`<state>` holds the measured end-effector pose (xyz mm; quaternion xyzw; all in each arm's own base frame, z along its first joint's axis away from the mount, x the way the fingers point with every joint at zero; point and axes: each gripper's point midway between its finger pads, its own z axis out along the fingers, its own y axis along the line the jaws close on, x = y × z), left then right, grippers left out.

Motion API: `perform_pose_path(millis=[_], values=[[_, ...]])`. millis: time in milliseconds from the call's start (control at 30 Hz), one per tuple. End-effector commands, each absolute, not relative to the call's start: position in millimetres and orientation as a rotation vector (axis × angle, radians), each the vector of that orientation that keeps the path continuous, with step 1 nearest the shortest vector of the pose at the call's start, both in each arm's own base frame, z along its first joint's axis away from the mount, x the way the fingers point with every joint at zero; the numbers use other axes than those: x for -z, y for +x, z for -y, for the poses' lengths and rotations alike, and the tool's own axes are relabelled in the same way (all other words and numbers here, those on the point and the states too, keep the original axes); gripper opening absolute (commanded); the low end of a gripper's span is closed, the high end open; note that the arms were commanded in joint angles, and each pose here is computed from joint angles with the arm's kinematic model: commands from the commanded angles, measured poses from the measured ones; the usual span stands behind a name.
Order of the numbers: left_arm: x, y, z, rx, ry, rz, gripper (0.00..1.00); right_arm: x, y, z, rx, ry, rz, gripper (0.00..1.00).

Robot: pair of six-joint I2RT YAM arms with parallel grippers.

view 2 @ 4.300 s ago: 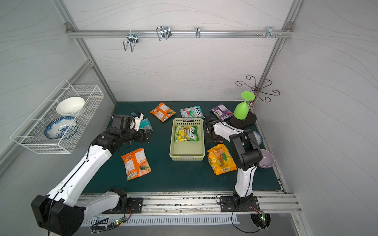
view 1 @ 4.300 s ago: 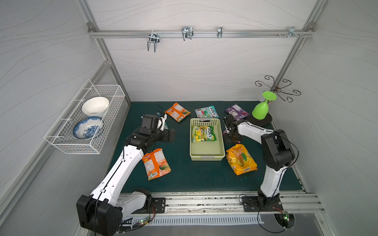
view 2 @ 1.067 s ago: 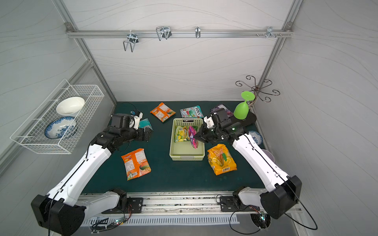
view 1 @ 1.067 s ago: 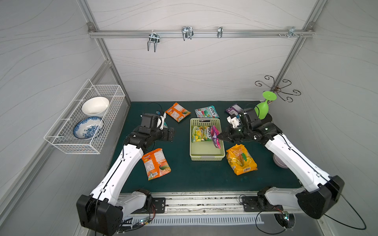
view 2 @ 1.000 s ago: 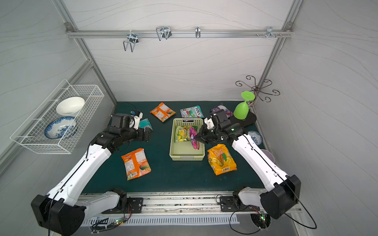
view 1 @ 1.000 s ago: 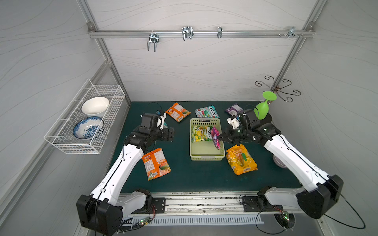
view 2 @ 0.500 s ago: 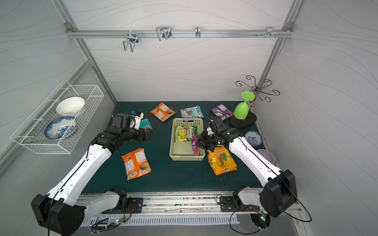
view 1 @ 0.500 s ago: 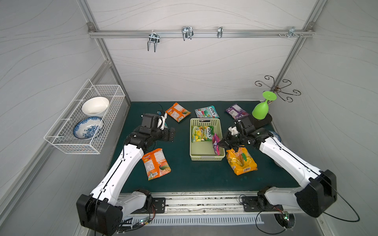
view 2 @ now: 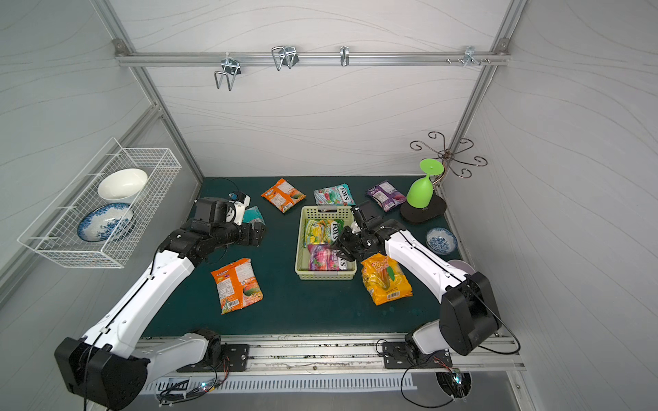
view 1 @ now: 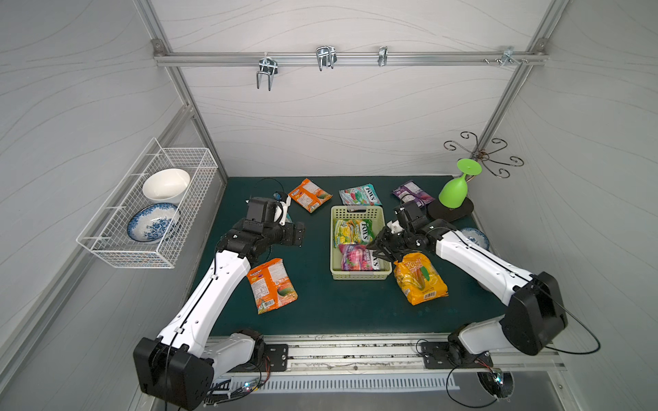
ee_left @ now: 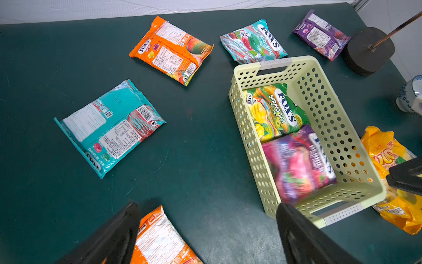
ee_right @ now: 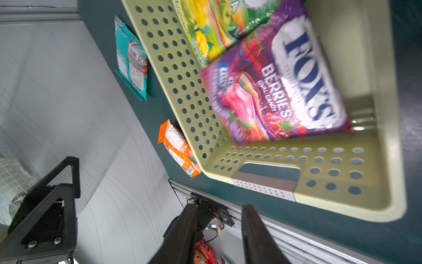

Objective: Put the candies in the basket
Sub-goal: Place the candy in the basket.

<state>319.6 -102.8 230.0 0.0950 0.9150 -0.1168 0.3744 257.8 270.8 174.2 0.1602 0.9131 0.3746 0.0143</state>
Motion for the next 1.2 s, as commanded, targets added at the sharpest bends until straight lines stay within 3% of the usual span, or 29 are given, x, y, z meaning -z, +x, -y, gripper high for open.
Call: perform_pose_path(millis=[0,233,533,667,1167], values=[[-251,326,106,0.318,0.249,-2.286,0.97,-194,264,-277,-1.202,0.397,-2.798,0.39],[-251,326,104,0.314,0.244,-2.285,0.97,-198,271,-259,-0.959,0.172,-2.795,0.42],[-252,329,101,0.307,0.23,-2.286,0.97,-167,266,-262,-0.715,-0.13,-2.888,0.49],[-247,330,101,0.302,0.227,-2.289,0.97,-146,270,-267,-0.52,-0.268,-2.907,0.52],[-246,331,101,0.284,0.236,-2.29,0.97,-36,271,-296,-0.242,-0.537,-3.067,0.52]])
